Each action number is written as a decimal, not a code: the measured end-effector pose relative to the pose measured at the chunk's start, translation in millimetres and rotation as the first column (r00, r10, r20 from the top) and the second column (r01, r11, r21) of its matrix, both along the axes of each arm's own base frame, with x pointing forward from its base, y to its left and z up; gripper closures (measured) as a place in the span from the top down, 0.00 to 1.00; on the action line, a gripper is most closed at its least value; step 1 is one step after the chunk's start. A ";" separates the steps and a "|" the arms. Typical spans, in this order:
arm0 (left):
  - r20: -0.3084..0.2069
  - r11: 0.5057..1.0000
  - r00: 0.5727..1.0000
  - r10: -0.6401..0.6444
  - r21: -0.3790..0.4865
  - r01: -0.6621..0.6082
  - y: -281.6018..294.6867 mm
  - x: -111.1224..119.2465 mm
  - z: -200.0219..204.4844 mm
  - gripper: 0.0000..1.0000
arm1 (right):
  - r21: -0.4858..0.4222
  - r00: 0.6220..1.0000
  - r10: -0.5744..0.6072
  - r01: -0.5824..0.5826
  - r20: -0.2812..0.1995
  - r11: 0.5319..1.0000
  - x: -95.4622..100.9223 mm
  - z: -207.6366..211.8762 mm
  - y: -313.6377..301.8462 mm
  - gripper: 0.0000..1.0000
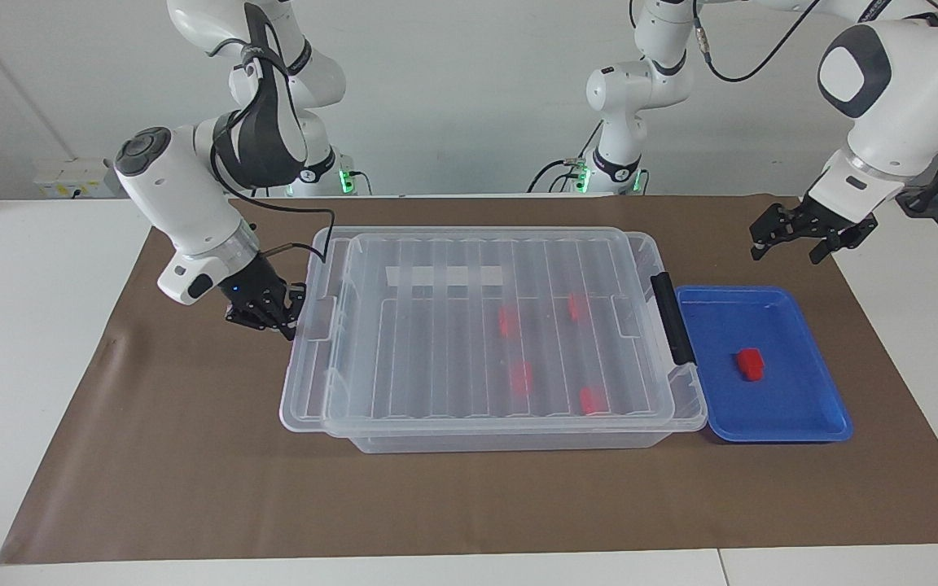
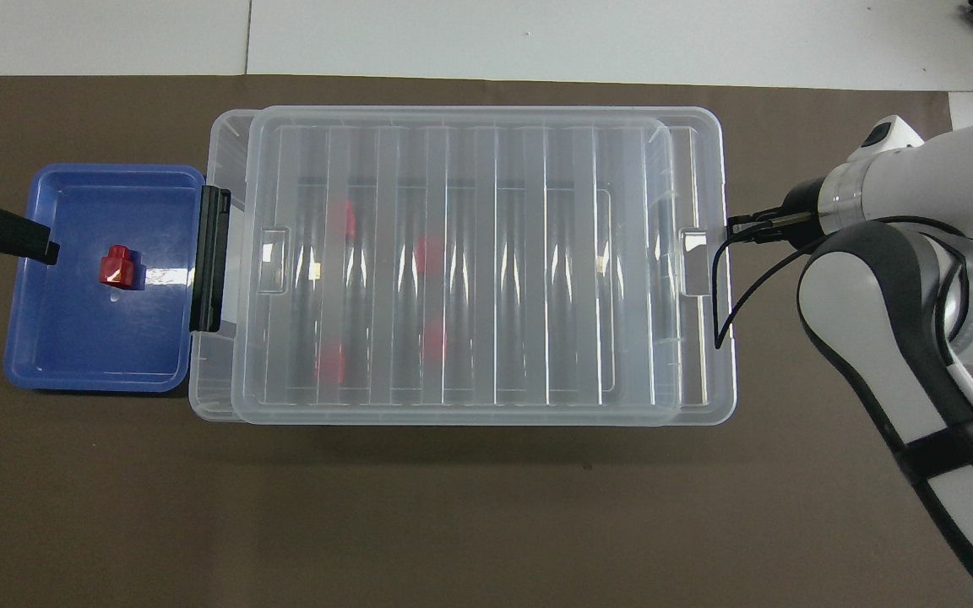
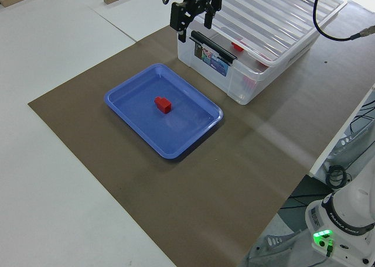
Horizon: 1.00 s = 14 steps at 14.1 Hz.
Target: Place red block in blue tray from box
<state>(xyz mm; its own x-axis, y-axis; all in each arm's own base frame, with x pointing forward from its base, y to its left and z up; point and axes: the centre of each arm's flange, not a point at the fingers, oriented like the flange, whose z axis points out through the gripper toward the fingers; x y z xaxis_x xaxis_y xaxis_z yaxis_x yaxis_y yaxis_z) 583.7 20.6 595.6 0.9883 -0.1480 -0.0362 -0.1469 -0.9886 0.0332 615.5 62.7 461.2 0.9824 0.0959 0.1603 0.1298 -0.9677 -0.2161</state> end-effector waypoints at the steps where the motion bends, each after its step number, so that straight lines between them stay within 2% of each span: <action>1: -0.008 1.000 1.000 -0.001 -0.001 0.001 -0.7 -5.9 7.3 1.00 | 0.001 1.000 -0.005 0.005 -0.001 1.000 -0.3 0.1 3.8 0.01; 6: 0.033 1.000 0.999 -0.010 0.003 0.010 -7.2 -20.1 34.8 1.00 | 0.002 1.000 -0.002 0.002 0.001 1.000 -0.5 0.5 8.1 0.01; 10: 0.024 1.000 1.000 -0.013 0.003 0.013 -11.2 -20.1 30.7 1.00 | 0.002 1.000 0.015 -0.015 0.001 1.000 -1.9 0.2 18.9 0.01; 14: 0.018 1.000 1.000 0.015 0.004 -0.015 -43.7 -20.5 28.1 1.00 | 0.002 1.000 0.015 -0.015 -0.001 1.000 -2.1 -0.4 19.0 0.01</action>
